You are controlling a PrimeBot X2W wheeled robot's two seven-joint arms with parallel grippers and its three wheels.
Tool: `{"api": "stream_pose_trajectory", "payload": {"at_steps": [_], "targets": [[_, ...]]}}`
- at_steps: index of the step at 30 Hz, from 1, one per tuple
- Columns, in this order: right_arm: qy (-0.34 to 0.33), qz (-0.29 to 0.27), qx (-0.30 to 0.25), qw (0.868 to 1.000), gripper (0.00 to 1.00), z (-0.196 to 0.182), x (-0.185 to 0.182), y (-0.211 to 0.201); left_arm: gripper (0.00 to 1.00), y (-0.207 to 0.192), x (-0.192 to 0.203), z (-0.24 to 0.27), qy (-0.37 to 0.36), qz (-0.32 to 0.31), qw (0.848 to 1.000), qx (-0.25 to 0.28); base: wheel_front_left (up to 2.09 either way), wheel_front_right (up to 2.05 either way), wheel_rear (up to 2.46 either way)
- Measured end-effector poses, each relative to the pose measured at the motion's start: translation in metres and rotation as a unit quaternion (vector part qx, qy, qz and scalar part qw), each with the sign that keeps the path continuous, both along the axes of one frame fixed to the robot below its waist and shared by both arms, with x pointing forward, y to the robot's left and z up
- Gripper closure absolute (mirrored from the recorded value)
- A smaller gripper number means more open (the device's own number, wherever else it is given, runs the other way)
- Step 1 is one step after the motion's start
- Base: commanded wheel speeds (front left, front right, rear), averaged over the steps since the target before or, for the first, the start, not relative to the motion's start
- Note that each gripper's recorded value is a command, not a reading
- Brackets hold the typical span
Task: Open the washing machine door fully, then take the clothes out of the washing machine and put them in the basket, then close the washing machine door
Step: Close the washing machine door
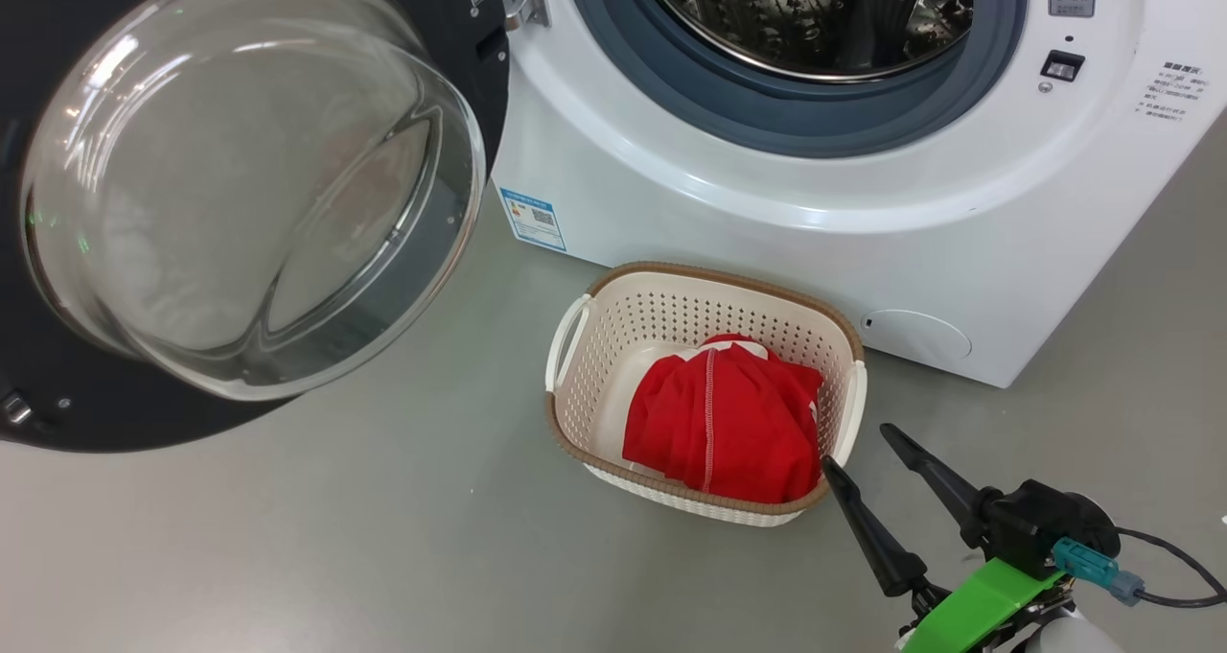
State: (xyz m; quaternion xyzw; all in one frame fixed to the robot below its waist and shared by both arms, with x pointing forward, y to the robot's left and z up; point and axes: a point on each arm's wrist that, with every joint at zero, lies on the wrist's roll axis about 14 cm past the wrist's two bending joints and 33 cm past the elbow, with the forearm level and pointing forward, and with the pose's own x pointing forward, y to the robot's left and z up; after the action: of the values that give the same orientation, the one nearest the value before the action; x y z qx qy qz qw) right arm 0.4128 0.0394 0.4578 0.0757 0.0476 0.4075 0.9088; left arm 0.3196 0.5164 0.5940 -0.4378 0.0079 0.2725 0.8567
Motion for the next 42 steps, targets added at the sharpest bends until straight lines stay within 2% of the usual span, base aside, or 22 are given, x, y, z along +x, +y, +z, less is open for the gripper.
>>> {"api": "stream_pose_trajectory", "payload": {"at_steps": [7,23,38,42], "targets": [[-0.005,-0.005,0.001,1.0,0.0,0.002,0.007,-0.002,1.0,-0.009,0.003,-0.013,0.037,-0.04,0.998,-0.026,0.0,0.0,0.0],[-0.016,-0.001,0.006,1.0,0.0,0.012,0.005,0.004,1.0,-0.046,-0.005,-0.01,0.068,-0.155,0.985,-0.022,0.0,0.0,0.0],[-0.025,-0.002,0.008,1.0,0.0,0.02,0.004,0.004,1.0,-0.086,-0.018,-0.014,0.086,-0.254,0.963,-0.025,0.0,0.0,0.0],[-0.027,-0.004,0.008,1.0,0.0,0.022,0.003,0.003,1.0,-0.108,-0.016,-0.015,0.088,-0.298,0.95,-0.026,0.0,0.0,0.0]]}}
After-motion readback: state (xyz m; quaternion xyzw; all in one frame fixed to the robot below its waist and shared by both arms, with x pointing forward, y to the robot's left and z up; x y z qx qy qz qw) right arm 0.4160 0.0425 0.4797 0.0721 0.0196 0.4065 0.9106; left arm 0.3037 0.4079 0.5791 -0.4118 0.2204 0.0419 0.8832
